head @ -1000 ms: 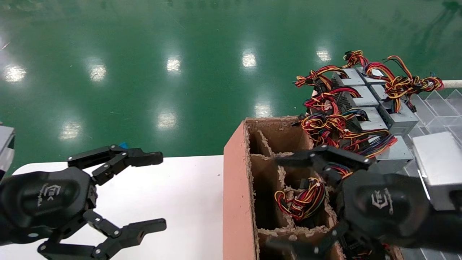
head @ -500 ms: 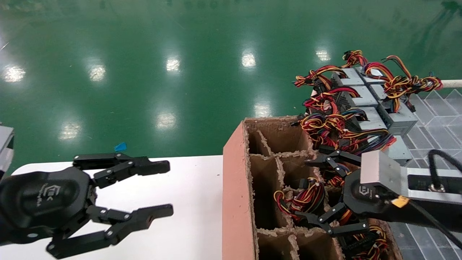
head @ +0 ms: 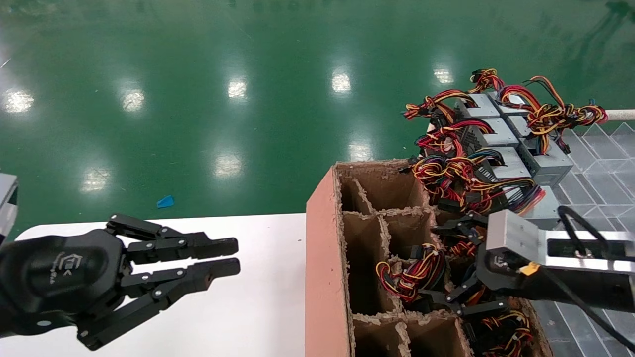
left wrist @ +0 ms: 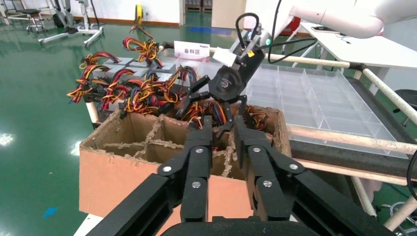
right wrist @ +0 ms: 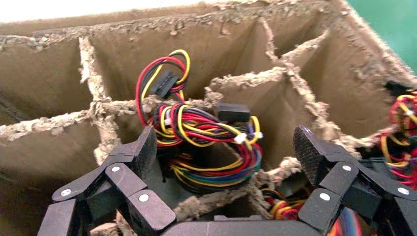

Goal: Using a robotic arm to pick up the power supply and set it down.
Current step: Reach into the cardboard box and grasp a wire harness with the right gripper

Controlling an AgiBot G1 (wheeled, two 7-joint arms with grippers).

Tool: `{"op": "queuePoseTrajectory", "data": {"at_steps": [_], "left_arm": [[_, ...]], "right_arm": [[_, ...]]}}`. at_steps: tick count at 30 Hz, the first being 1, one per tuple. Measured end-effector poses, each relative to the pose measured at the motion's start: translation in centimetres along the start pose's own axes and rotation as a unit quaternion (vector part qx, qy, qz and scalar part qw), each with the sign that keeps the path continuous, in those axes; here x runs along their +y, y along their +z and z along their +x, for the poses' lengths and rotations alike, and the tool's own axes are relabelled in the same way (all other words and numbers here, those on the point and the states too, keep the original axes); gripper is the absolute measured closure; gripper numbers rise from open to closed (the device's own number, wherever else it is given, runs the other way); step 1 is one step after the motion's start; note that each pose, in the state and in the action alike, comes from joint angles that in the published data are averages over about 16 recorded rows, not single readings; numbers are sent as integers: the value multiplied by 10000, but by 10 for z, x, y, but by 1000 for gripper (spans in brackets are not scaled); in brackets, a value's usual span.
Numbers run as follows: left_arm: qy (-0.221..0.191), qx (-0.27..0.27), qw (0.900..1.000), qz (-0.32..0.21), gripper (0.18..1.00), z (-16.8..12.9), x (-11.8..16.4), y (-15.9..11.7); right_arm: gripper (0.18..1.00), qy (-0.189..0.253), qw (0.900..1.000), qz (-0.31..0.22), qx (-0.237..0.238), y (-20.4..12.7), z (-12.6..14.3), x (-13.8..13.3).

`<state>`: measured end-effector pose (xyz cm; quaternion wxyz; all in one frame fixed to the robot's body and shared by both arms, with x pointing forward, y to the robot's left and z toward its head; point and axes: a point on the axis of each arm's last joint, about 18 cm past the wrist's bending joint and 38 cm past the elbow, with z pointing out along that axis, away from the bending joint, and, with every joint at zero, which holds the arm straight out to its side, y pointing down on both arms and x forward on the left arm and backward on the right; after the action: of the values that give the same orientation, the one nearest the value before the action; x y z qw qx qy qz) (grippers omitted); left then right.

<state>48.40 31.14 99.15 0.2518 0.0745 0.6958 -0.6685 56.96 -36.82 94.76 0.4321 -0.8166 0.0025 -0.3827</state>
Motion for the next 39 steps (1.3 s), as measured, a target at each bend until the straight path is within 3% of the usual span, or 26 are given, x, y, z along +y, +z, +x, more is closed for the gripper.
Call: {"op": "queuePoseTrajectory", "data": {"at_steps": [7,18,24,39], "left_arm": [[0,0,10000,0,935,0,0,0],[0,0,10000,0,989,0,0,0],[0,0,10000,0,993,0,0,0],[0,0,10000,0,993,0,0,0]], "right_arm": [[194,20,9999,-59,-124,2,-2,5],[294,50,9998,-83,-172,-1,-2,11],[397,47,9998,-95,-156,-2,-1,13],[750,11,9999,-29,-116,-9,-1,11]]}}
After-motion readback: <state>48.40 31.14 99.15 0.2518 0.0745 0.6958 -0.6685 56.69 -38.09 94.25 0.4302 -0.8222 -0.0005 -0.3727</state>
